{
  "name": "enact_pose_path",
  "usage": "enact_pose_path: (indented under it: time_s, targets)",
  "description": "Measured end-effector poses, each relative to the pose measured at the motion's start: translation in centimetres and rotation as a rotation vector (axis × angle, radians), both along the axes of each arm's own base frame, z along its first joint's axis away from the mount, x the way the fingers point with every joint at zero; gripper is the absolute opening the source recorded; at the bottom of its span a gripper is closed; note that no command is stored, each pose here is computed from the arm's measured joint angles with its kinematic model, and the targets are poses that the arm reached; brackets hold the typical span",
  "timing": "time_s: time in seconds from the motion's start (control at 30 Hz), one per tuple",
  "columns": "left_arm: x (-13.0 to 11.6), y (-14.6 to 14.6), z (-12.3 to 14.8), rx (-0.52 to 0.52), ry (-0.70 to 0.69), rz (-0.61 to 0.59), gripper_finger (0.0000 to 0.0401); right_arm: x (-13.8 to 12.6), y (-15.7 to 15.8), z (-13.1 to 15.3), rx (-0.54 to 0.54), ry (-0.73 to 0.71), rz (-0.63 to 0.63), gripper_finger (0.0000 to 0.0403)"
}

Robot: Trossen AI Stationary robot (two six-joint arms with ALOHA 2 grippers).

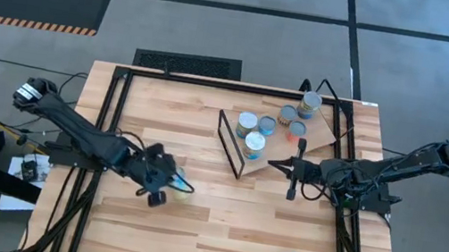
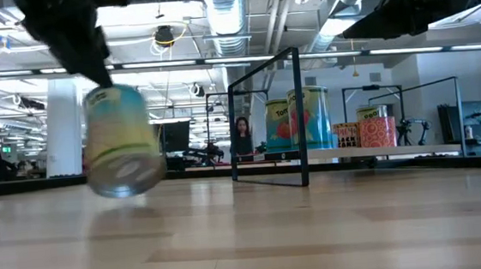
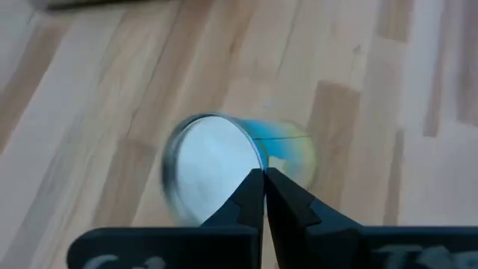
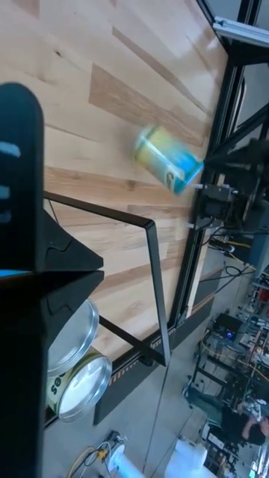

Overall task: Pick and place cans onto a shelf
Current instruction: Put the canned carrots onto the shelf aligned with other cans

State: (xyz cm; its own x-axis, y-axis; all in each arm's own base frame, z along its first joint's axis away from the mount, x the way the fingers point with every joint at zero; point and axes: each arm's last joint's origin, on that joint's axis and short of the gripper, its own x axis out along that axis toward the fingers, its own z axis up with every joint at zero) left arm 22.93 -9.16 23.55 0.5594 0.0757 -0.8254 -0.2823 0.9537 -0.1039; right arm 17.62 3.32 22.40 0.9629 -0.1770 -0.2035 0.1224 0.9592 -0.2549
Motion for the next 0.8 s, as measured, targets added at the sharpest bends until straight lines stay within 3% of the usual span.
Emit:
enact_pose_path:
  time_s: [0.23, 0.6, 0.8]
  targets:
    - [3.1, -1.4, -0.7, 0.058, -0.014, -0.111, 0.0001, 0.0, 0.0, 0.0, 0.002, -0.005, 0.000, 0.0008]
    - [10.7, -4.4, -3.3, 0.147, -0.063, -0.309, 0.0000, 0.0, 0.0, 0.1, 0.005, -0.006, 0.000, 0.0008]
    - [12.7, -5.2, -2.0, 0.173, -0.115, -0.370, 0.0000, 0.0, 0.1, 0.1, 0.006, -0.007, 0.008, 0.0008]
